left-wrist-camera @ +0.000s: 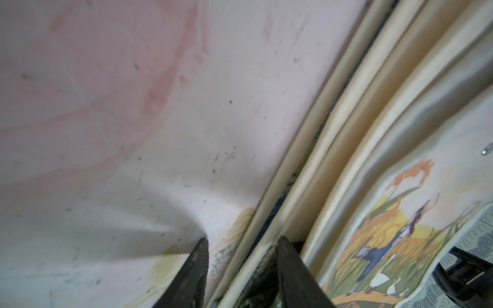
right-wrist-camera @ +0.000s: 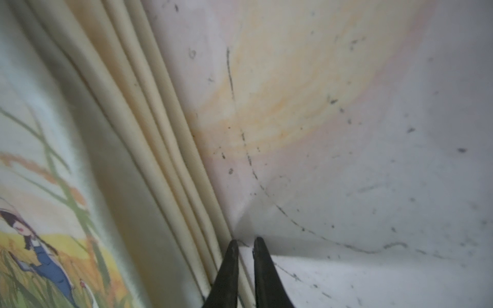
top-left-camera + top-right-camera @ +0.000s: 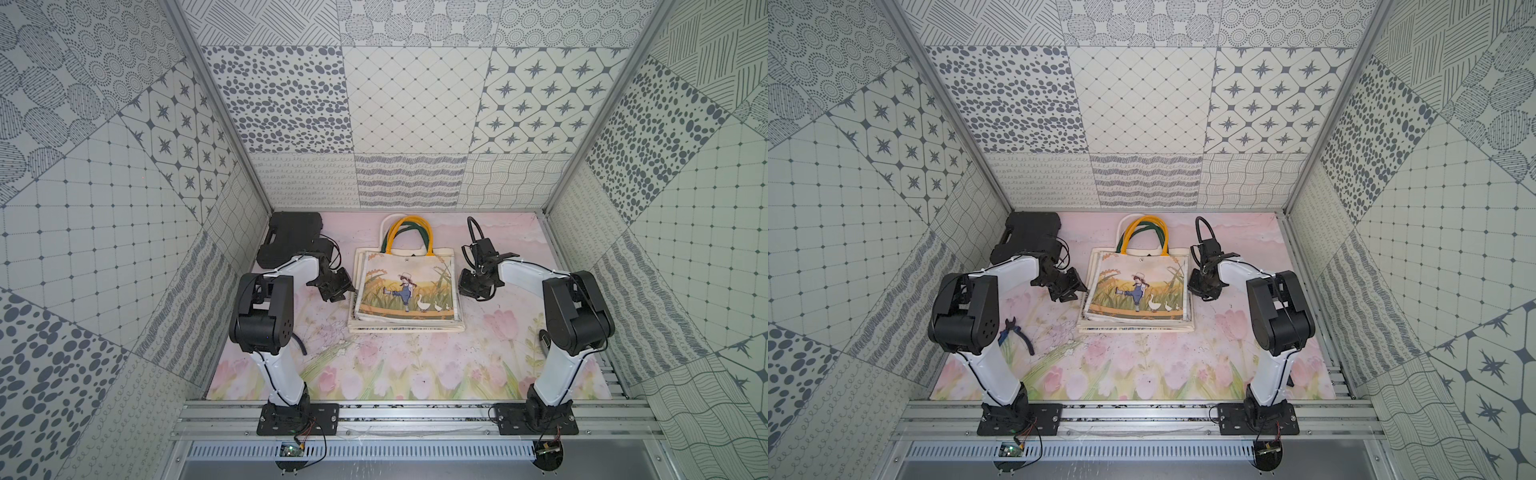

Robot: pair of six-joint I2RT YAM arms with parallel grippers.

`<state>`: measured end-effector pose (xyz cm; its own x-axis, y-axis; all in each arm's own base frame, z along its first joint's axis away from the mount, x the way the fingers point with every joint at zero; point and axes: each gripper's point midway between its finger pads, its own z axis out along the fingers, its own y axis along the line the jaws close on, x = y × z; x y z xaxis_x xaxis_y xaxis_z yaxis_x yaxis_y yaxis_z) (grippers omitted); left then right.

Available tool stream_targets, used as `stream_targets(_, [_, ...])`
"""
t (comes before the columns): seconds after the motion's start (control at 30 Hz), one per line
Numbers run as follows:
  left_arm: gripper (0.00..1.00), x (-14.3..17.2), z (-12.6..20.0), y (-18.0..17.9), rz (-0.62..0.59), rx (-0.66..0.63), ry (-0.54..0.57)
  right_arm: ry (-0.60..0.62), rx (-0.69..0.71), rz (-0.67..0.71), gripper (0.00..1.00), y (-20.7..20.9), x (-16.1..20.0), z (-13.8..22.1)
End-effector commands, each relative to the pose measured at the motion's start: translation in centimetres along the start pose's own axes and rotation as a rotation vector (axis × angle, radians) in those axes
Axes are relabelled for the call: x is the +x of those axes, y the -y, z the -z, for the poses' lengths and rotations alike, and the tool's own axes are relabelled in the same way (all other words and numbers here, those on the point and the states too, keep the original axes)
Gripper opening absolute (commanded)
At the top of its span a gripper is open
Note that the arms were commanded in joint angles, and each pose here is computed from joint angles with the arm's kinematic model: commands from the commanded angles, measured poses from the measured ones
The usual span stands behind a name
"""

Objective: Put away the canvas bag
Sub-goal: Adjust the canvas bag at the center of the board, then reset both arms

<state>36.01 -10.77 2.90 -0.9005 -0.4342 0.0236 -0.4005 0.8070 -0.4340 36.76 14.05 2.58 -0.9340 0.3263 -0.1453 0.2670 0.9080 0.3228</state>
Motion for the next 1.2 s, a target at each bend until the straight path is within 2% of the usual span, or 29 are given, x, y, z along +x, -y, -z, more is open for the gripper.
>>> stream_targets(0.0, [0.43, -0.2, 0.3, -0.4, -0.004, -0.012, 0.014, 0.07, -0.007, -0.001, 0.16, -0.8, -2.0, 1.2])
stream_targets(0.07, [0.45, -0.5, 2.1, 0.1, -0.034, 0.018, 0.1, 0.134, 0.018, 0.018, 0.2, -0.3, -3.0, 3.2])
stream_targets(0.13, [0.5, -1.1, 5.7, 2.1, -0.113, 0.104, 0.252, 0.264, 0.025, 0.063, 0.35, -0.1, -4.8, 6.5])
stream_targets(0.17, [0.61, -1.2, 7.2, 2.7, -0.143, 0.126, 0.298, 0.326, 0.031, 0.081, 0.46, 0.1, -5.5, 8.0])
stream_targets(0.2, [0.99, -1.3, 8.9, 3.4, -0.176, 0.141, 0.349, 0.403, 0.046, 0.099, 0.58, 0.4, -6.4, 9.9])
stream_targets(0.23, [1.0, -1.4, 10.5, 4.0, -0.208, 0.152, 0.394, 0.476, 0.056, 0.12, 0.76, 0.6, -7.1, 11.7])
stream_targets(0.27, [1.0, -1.5, 11.8, 4.5, -0.232, 0.158, 0.431, 0.535, 0.054, 0.142, 0.99, 0.6, -7.7, 13.1])
stream_targets(0.33, [1.0, -2.1, 14.8, 5.1, -0.261, 0.158, 0.546, 0.674, 0.065, 0.179, 0.99, 0.7, -8.7, 16.3])
stream_targets(0.4, [1.0, -3.1, 17.1, 4.3, -0.228, 0.121, 0.683, 0.788, 0.114, 0.212, 0.99, 1.4, -9.4, 18.3])
stream_targets(0.47, [0.94, -4.0, 18.6, 3.4, -0.187, 0.111, 0.817, 0.899, 0.158, 0.31, 0.99, 1.9, -9.7, 19.2])
stream_targets(0.5, [1.0, -4.2, 19.2, 3.8, -0.241, 0.136, 0.88, 0.959, 0.175, 0.342, 0.99, 2.4, -9.6, 19.4])
stream_targets(0.53, [1.0, -4.1, 19.5, 4.5, -0.339, 0.15, 0.911, 1.011, 0.189, 0.379, 0.99, 2.7, -9.5, 19.5])
stream_targets(0.57, [1.0, -3.9, 19.4, 4.6, -0.377, 0.137, 0.909, 1.044, 0.191, 0.413, 0.99, 2.8, -9.2, 19.4])
stream_targets(0.6, [1.0, -4.2, 19.0, 3.8, -0.358, 0.093, 0.898, 1.073, 0.186, 0.457, 0.99, 2.8, -8.8, 19.0])
stream_targets(0.7, [1.0, -4.8, 17.7, 1.9, -0.347, 0.013, 0.914, 1.118, 0.168, 0.513, 0.99, 3.0, -8.5, 17.4])
stream_targets(0.77, [1.0, -4.4, 16.5, 1.9, -0.49, 0.009, 0.955, 1.099, 0.201, 0.565, 0.99, 3.6, -8.3, 15.7])
stream_targets(0.83, [1.0, -3.6, 15.7, 1.9, -0.656, 0.025, 1.038, 1.098, 0.234, 0.525, 0.99, 5.1, -8.7, 14.7])
stream_targets(0.87, [1.0, -3.3, 15.8, 1.6, -0.672, 0.047, 1.121, 1.093, 0.222, 0.454, 0.99, 6.2, -8.9, 14.4])
stream_targets(0.97, [1.0, -2.0, 16.6, 0.4, -0.686, 0.115, 1.358, 1.082, 0.119, 0.478, 0.99, 6.6, -8.3, 12.8])
stream_targets(1.07, [1.0, -2.4, 16.5, -0.7, -0.671, 0.068, 1.42, 1.137, 0.061, 0.423, 0.99, 8.6, -7.4, 11.8])
stream_targets(1.17, [1.0, -3.1, 15.8, -1.1, -0.705, -0.007, 1.391, 1.198, 0.018, 0.407, 0.99, 9.0, -7.4, 11.7])
